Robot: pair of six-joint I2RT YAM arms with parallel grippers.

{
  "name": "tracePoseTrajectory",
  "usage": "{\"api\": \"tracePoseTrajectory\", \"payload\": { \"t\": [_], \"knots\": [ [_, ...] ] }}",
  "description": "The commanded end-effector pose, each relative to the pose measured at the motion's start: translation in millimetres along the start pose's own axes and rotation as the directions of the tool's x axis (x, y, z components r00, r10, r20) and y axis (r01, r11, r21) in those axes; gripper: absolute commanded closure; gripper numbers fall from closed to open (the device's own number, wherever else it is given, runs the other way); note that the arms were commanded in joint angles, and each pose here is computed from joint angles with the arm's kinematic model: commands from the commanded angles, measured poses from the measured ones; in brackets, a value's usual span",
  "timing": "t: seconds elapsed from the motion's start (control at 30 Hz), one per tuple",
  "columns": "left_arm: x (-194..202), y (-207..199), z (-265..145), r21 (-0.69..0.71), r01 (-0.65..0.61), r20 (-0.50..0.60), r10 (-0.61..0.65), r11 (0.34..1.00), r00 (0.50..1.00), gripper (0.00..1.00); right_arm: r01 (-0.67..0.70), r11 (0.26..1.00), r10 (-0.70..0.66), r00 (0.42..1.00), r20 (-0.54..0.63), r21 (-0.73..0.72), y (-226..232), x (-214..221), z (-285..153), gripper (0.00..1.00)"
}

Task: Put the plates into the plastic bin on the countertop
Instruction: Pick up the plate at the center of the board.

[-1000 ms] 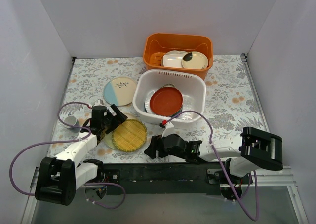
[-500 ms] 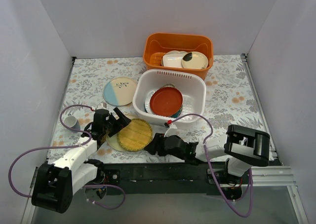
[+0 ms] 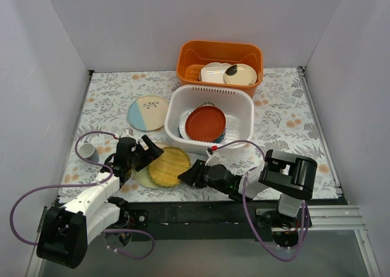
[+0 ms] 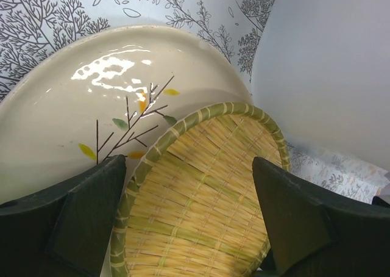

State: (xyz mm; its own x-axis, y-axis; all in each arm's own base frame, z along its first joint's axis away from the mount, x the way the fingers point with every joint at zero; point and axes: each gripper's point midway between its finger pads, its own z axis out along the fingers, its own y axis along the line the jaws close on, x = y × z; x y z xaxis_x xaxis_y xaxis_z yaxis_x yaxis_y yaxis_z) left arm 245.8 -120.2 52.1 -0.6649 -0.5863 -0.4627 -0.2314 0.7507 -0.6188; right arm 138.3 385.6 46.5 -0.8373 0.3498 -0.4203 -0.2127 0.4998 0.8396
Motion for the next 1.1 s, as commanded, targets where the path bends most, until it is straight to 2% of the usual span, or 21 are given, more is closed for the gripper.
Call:
{"api": "tracePoseTrajectory", "payload": {
  "t": [0.0,0.03,0.07,0.13,0.17,0.27,0.5,0.77,1.07],
  "knots": [
    [29.0,15.5,-4.2,-0.042,0.011,-0.100,-0.015,0.999,0.995,0.16,-0.134,0.990,0.135,0.991,0.023,-0.037,4.3,-15.6,14.2,0.55],
    [28.8,15.7,-4.3,-0.043,0.011,-0.099,-0.015,0.999,0.995,0.16,-0.143,0.989,0.144,0.989,0.017,-0.025,-3.0,-13.6,14.7,0.59],
    [28.6,15.3,-4.7,-0.042,0.012,-0.098,-0.016,0.999,0.995,0.16,-0.151,0.988,0.151,0.988,0.010,-0.030,-3.9,-12.6,14.0,0.70],
    [28.2,15.2,-4.7,-0.043,0.012,-0.097,-0.016,0.999,0.995,0.16,-0.166,0.985,0.166,0.986,0.011,-0.047,-3.7,-14.1,13.2,0.81],
    [27.7,15.2,-4.7,-0.045,0.012,-0.094,-0.017,0.999,0.995,0.16,-0.168,0.985,0.168,0.986,0.007,-0.046,-6.3,-13.5,10.6,0.91],
    [26.4,15.8,-4.5,-0.051,0.012,-0.089,-0.017,0.999,0.996,0.16,-0.174,0.983,0.175,0.985,0.006,-0.057,-5.1,-14.4,6.2,0.99],
    [15.9,11.8,-6.8,-0.057,0.010,-0.052,-0.013,0.998,0.999,0.15,-0.157,0.985,0.158,0.987,0.009,-0.075,0.8,-18.0,-0.6,0.99],
    [-19.5,-24.4,-25.8,0.038,-0.014,0.064,0.011,0.999,0.998,0.15,-0.128,0.989,0.130,0.991,0.013,-0.079,-1.0,-19.0,-11.1,0.99],
    [-45.2,-44.0,-39.4,0.051,-0.047,0.133,0.040,0.998,0.990,0.12,-0.067,0.993,0.068,0.998,0.007,-0.102,5.3,-20.8,-23.0,0.99]
  ]
}}
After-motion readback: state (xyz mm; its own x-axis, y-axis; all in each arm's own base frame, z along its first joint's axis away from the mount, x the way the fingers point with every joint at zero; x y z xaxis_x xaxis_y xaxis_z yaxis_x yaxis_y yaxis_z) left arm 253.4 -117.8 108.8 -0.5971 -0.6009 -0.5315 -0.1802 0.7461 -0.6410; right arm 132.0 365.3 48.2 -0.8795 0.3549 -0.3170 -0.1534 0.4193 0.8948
